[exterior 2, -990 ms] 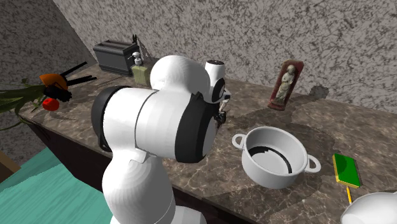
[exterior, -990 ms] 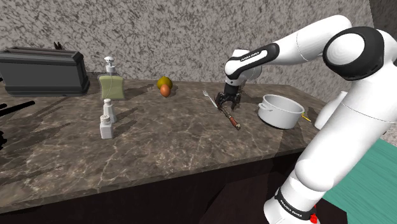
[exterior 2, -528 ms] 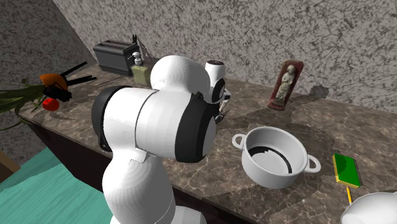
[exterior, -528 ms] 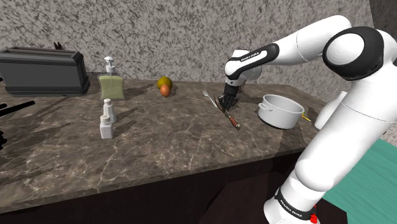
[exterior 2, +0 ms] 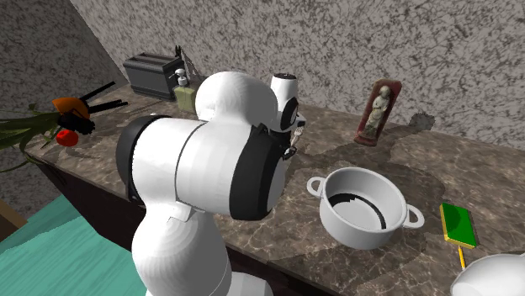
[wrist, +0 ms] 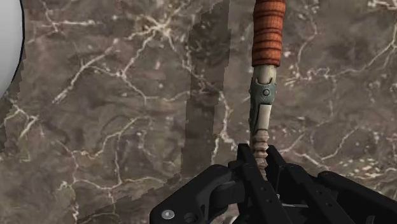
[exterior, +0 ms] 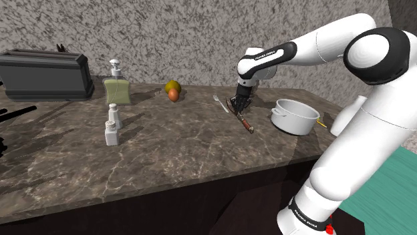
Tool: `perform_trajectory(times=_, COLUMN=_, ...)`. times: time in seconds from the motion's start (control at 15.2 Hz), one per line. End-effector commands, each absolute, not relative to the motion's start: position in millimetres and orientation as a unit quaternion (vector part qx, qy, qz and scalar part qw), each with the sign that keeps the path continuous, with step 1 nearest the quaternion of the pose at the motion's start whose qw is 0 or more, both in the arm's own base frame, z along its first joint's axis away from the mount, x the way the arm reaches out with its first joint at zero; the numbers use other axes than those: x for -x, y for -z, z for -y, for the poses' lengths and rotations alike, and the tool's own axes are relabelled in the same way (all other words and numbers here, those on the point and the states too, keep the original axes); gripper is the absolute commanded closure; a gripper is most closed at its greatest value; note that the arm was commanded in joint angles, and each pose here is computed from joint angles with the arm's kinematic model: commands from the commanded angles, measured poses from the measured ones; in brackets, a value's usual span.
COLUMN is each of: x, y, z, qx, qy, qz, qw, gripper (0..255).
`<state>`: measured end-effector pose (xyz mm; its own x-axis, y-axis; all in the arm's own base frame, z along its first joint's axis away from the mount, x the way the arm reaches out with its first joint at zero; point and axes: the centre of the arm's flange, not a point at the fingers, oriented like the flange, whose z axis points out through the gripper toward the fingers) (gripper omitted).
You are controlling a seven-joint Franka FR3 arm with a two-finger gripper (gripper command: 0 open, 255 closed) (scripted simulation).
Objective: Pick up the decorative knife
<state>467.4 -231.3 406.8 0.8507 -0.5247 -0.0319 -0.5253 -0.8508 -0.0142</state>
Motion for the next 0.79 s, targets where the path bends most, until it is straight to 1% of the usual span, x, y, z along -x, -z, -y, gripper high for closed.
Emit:
perform_trajectory(times=0.0, x=-468.0, y=-417.4, z=232.1, qx=0.962, qy=-0.013, qz=-0.273, qw=0.011, gripper=255)
perform_trajectory(times=0.59, x=-468.0, y=-464.9, z=232.1, qx=0.962, qy=-0.013, qz=-0.273, qw=0.011, gripper=255)
perform_trajectory(times=0.73, x=-468.0, y=-465.7, z=232.1, qx=0.962, qy=-0.013, qz=-0.273, qw=0.011, gripper=255)
